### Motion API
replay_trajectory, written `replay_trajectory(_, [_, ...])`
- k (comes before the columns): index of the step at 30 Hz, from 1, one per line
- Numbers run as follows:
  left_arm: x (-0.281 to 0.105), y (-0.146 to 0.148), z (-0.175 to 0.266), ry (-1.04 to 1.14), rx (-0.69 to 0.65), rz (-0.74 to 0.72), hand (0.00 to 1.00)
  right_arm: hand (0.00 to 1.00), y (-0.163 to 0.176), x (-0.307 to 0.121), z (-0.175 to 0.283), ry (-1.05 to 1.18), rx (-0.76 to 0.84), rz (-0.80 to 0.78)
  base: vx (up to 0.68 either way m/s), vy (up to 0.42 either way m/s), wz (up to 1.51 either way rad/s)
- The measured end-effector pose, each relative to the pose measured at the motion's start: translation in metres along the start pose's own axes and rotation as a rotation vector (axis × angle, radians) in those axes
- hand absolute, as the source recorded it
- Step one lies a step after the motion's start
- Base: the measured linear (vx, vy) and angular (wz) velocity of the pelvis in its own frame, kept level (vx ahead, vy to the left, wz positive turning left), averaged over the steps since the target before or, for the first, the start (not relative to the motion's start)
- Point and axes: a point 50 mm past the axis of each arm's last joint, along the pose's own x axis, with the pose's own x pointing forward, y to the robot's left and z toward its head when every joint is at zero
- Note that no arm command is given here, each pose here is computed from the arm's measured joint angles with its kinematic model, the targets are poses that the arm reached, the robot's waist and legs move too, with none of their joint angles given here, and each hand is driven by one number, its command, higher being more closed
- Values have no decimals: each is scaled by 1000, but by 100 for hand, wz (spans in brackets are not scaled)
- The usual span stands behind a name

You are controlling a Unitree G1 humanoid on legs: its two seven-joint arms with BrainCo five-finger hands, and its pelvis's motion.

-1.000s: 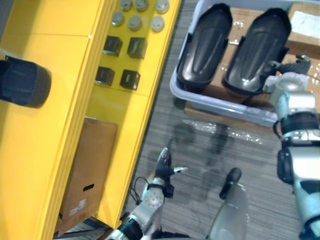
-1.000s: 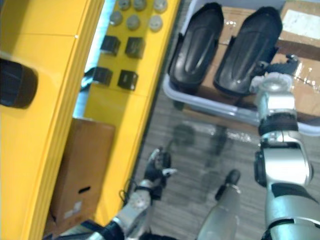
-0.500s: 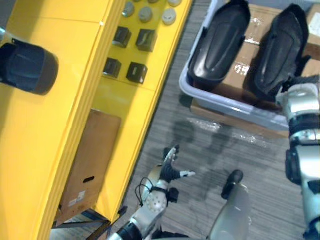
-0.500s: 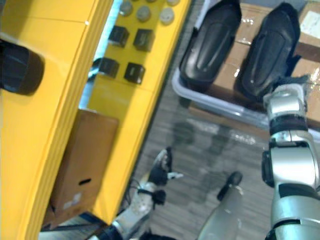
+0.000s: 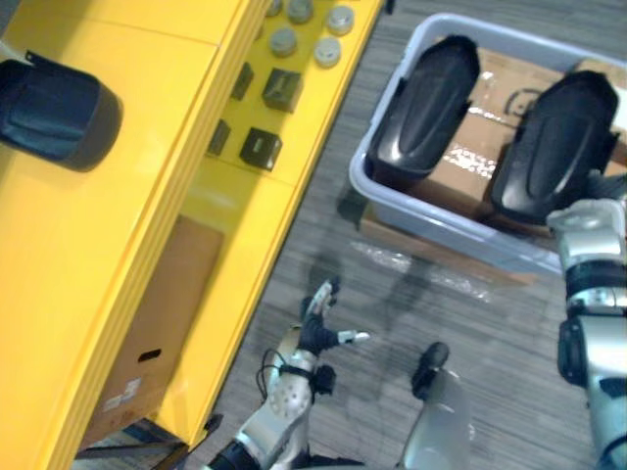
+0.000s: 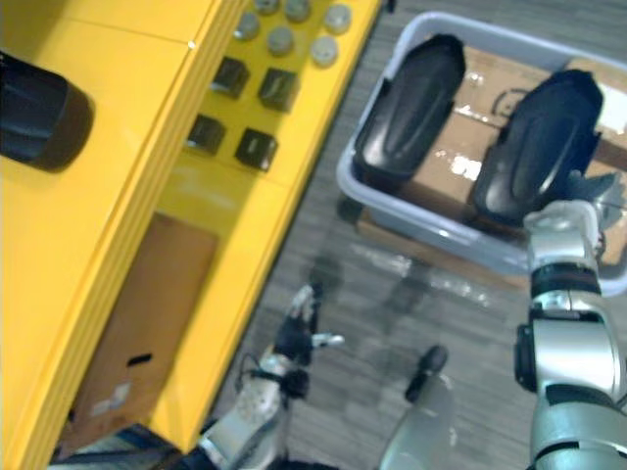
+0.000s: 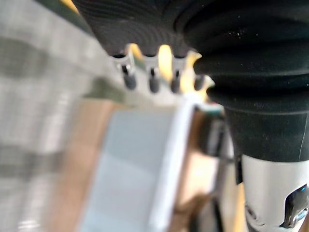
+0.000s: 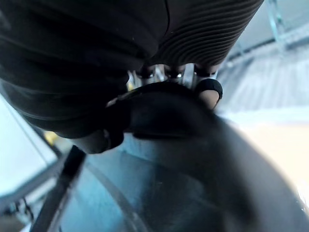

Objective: Walk over and take plastic housings, then place them on the shelf

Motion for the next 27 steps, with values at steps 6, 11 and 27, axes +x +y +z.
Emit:
replay_trajectory(6, [16, 11, 22, -88, -7, -5, 0, 100, -5, -4, -4, -70, -37, -83, 21, 2, -11])
replay_trajectory(11, [37, 10, 41, -144, 22, -23, 0, 100, -2, -7, -13, -80, -83, -105, 7, 0, -2])
replay_trajectory(27, [122, 9, 52, 84, 125, -7, 0, 100, 26, -38, 54, -411, -12, -73, 23, -5, -16])
